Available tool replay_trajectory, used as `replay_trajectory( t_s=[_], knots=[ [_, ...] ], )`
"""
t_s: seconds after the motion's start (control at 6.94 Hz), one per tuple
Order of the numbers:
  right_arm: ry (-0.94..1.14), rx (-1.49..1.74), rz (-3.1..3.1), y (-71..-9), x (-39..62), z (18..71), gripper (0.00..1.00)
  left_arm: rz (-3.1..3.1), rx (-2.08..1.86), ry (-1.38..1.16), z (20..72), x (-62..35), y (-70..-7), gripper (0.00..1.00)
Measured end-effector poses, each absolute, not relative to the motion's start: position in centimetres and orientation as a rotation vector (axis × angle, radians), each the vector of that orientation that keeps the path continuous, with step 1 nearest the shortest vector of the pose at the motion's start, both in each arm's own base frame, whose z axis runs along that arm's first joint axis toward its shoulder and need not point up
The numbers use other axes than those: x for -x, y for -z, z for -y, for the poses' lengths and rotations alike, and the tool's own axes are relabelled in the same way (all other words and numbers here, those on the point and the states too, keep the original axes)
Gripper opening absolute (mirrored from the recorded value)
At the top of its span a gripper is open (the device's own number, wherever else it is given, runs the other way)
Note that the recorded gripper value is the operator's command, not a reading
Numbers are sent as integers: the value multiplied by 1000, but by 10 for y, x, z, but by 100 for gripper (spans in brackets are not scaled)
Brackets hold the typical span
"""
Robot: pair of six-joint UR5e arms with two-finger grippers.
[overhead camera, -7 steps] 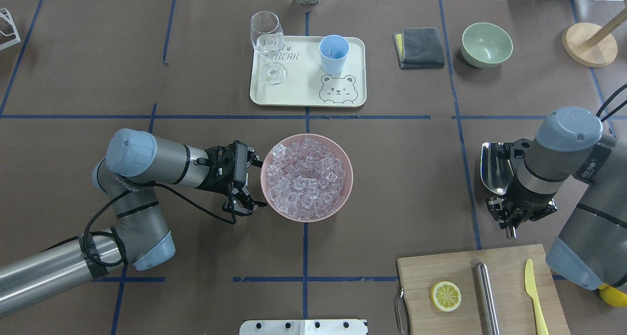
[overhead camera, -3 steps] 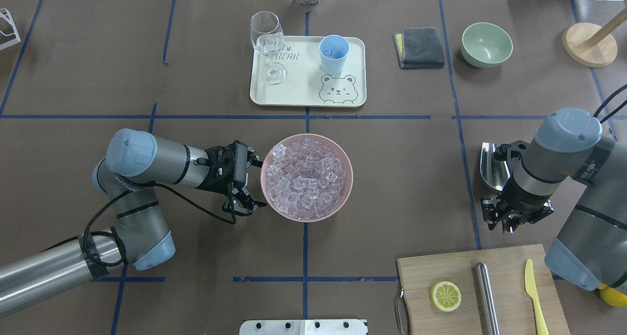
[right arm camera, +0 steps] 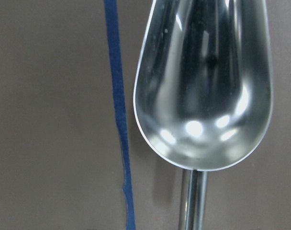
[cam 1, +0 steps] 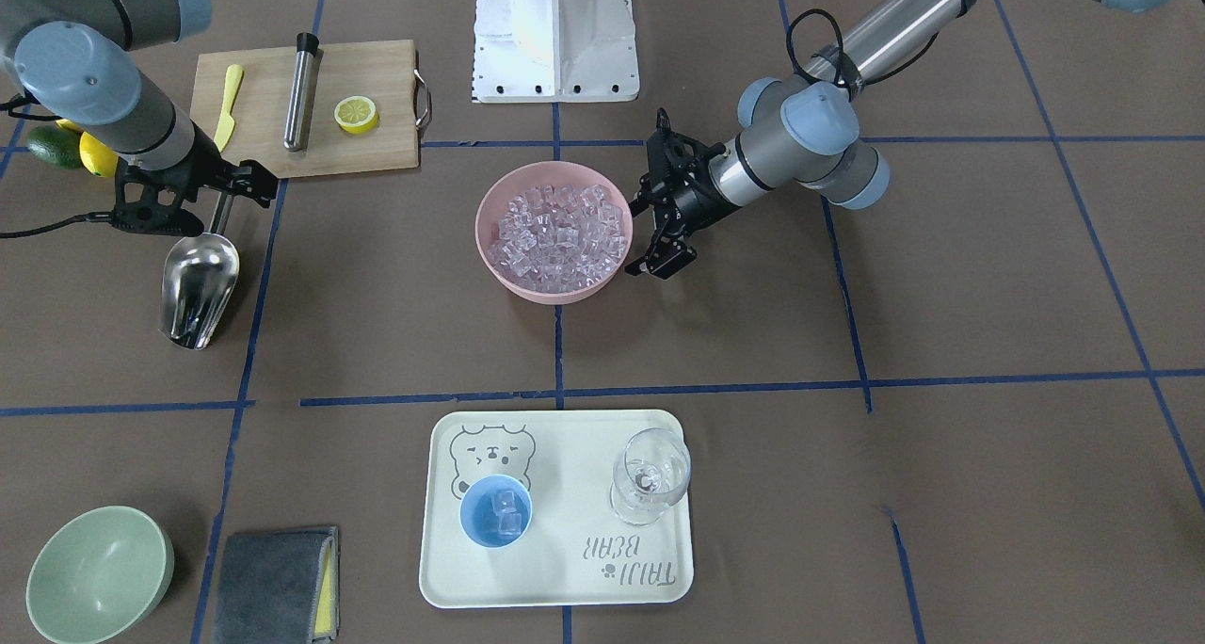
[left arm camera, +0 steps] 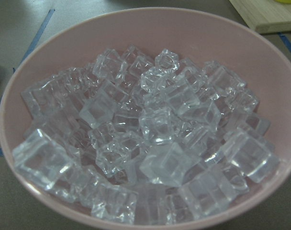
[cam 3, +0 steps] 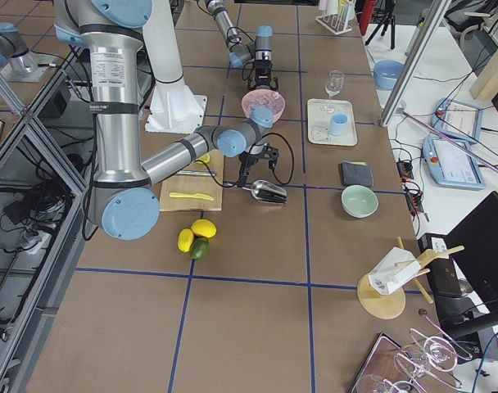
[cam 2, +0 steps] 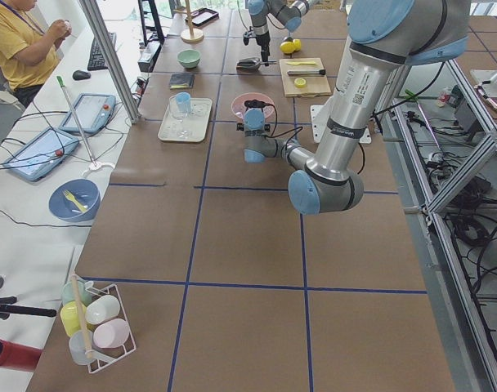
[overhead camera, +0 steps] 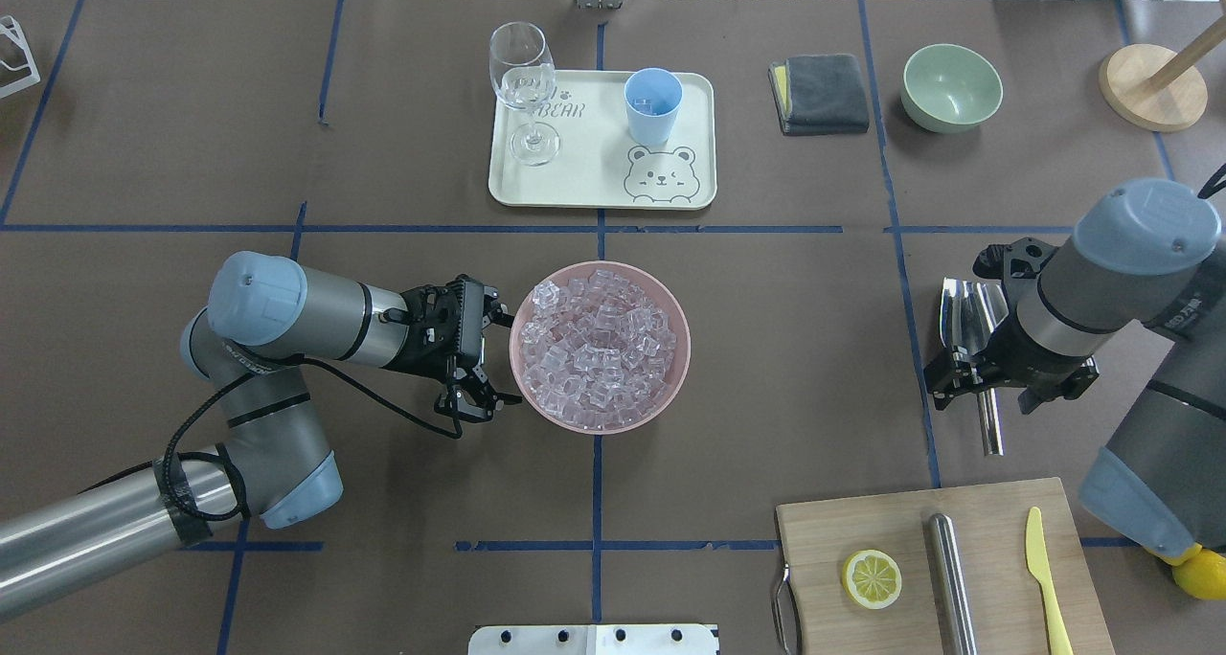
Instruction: Put ice in cup with scoop
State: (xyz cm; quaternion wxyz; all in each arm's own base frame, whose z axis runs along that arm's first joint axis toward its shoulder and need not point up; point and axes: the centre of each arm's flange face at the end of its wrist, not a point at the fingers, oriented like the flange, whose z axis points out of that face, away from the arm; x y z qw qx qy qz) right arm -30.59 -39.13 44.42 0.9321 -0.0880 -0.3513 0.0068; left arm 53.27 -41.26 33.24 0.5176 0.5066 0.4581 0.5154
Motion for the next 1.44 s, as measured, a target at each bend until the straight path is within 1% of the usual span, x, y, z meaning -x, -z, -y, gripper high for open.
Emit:
replay_trajectory(
  t_s=[0.29, 0.43, 0.58, 0.86, 1.01, 1.15, 1.3, 1.44],
  knots=[
    [17, 39, 734, -429, 256, 424, 100, -1099, -1218, -1236, 413, -531, -332, 100],
    [53, -18, 725, -436, 222, 441, 100, -1099, -1219, -1235, 414, -531, -332, 100],
    [93, -60, 709, -455, 181, 457, 100, -1099, -1219, -1234, 414, -530, -332, 100],
    [163, -82, 737, -522, 77, 475, 100, -1098, -1222, -1233, 415, -529, -332, 100],
    [171, -93, 754, -555, 25, 468, 100, -1096, -1225, -1230, 417, -527, -331, 100],
    [149, -101, 757, -587, -23, 446, 100, -1090, -1229, -1224, 421, -523, -331, 100],
    [109, -95, 757, -614, -58, 418, 100, -1082, -1232, -1206, 429, -516, -330, 100],
    [70, -85, 761, -628, -76, 398, 100, -1070, -1230, -1167, 444, -503, -330, 100]
  ],
)
